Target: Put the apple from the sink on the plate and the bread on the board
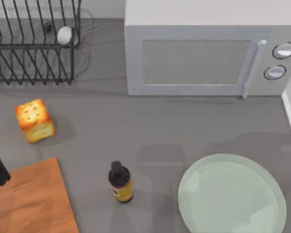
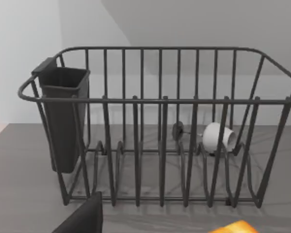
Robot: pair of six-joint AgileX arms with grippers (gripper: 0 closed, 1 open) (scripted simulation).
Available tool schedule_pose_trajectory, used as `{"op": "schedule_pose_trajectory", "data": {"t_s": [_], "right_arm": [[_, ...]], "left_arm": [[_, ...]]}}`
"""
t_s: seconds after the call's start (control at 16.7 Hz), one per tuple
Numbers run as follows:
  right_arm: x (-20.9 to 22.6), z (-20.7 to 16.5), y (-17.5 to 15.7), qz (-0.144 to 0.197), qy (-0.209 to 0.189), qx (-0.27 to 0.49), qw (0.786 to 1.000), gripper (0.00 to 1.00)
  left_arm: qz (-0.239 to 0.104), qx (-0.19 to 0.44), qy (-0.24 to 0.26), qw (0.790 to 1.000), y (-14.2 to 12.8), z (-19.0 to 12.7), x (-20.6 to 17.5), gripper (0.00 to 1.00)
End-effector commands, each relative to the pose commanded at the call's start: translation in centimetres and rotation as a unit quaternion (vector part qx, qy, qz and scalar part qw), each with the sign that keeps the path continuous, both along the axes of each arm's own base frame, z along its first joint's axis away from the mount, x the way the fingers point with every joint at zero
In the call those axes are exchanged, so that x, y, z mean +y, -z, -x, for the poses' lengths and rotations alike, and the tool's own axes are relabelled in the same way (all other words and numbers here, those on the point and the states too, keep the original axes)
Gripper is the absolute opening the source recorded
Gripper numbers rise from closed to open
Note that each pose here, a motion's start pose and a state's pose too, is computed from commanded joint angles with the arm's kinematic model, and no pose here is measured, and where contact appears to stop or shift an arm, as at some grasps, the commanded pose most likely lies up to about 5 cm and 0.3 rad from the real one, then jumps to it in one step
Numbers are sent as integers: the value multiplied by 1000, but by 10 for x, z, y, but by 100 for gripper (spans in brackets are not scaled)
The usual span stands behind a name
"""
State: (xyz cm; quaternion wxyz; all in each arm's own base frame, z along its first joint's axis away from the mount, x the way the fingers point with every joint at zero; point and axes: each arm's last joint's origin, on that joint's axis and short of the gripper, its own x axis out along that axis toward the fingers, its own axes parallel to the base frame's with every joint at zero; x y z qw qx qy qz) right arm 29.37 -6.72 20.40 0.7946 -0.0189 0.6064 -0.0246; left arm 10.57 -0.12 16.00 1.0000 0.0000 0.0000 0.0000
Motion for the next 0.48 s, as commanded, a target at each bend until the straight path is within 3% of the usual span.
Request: {"op": "schedule_pose_trajectory", "data": {"t_s": [0.24, 0.48], "right_arm": [[-19, -34, 31, -21, 1, 95, 995, 100], [-28, -47, 45, -31, 1, 133, 991, 100]], "left_arm": [[0, 0, 0, 1000, 0, 0, 0, 100], [0, 0, 0, 1000, 0, 0, 0, 100]]}}
